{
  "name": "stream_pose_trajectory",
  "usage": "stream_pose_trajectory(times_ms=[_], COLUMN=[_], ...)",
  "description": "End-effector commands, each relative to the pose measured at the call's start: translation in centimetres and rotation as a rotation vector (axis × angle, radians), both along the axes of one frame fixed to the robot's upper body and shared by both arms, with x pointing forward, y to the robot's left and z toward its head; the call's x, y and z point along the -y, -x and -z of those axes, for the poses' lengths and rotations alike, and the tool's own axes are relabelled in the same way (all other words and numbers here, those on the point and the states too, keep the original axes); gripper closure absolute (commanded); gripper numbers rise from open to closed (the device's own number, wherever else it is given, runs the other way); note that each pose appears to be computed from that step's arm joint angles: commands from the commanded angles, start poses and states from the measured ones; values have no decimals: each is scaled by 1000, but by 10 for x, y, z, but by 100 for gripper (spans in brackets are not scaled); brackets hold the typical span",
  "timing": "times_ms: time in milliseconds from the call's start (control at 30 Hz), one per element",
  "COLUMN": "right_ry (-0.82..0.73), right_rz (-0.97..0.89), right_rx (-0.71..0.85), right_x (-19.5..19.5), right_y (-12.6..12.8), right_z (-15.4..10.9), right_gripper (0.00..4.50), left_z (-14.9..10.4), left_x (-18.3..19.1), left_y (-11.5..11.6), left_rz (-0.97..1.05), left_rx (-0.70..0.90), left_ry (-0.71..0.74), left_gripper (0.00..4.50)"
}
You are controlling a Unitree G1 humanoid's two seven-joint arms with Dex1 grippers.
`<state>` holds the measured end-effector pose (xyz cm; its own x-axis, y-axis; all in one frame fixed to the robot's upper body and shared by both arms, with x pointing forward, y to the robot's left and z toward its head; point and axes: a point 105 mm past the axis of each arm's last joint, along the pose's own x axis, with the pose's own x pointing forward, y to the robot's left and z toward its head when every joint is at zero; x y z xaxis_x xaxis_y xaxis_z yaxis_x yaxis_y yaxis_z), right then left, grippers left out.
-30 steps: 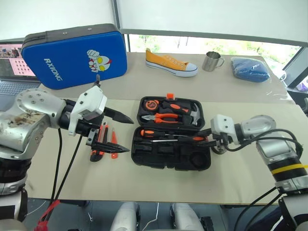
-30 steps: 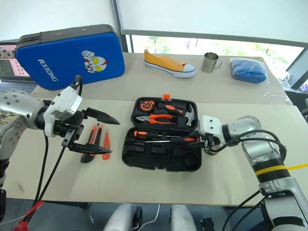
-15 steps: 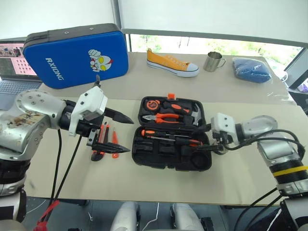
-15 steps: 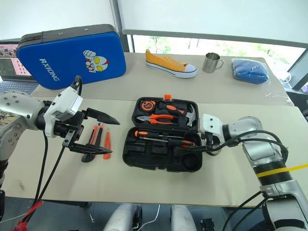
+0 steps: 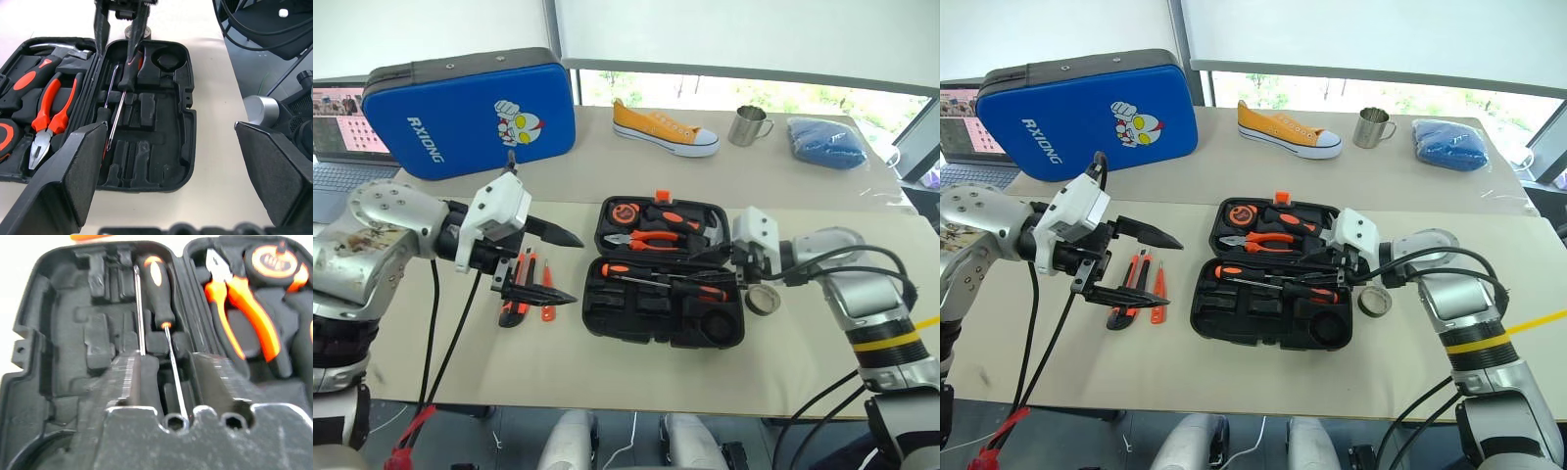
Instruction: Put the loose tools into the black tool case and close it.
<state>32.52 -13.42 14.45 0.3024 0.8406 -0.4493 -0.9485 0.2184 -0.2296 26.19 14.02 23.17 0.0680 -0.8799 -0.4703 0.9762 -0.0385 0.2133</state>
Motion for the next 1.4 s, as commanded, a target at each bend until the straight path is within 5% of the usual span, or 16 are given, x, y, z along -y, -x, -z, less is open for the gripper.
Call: stream_pose_trajectory(times_ms=[33, 67, 1167, 1400], right_ry=[1, 1, 321, 275], right_rz=[-38, -39, -168, -150], right_rx=[32, 28, 62, 118], right_x=[-6, -8, -16, -20], right_y=[2, 2, 17, 9], right_z=[-6, -4, 71, 52], right_gripper=[419, 446, 446, 446], left_z=[-8, -8, -5, -3], left_x=[1, 1, 4, 5], left_y=[0, 0, -6, -6], left_rz=[16, 15, -4, 3], left_rx=[45, 46, 51, 49], left_ry=[-2, -2, 5, 7], left_gripper=[0, 0, 0, 0])
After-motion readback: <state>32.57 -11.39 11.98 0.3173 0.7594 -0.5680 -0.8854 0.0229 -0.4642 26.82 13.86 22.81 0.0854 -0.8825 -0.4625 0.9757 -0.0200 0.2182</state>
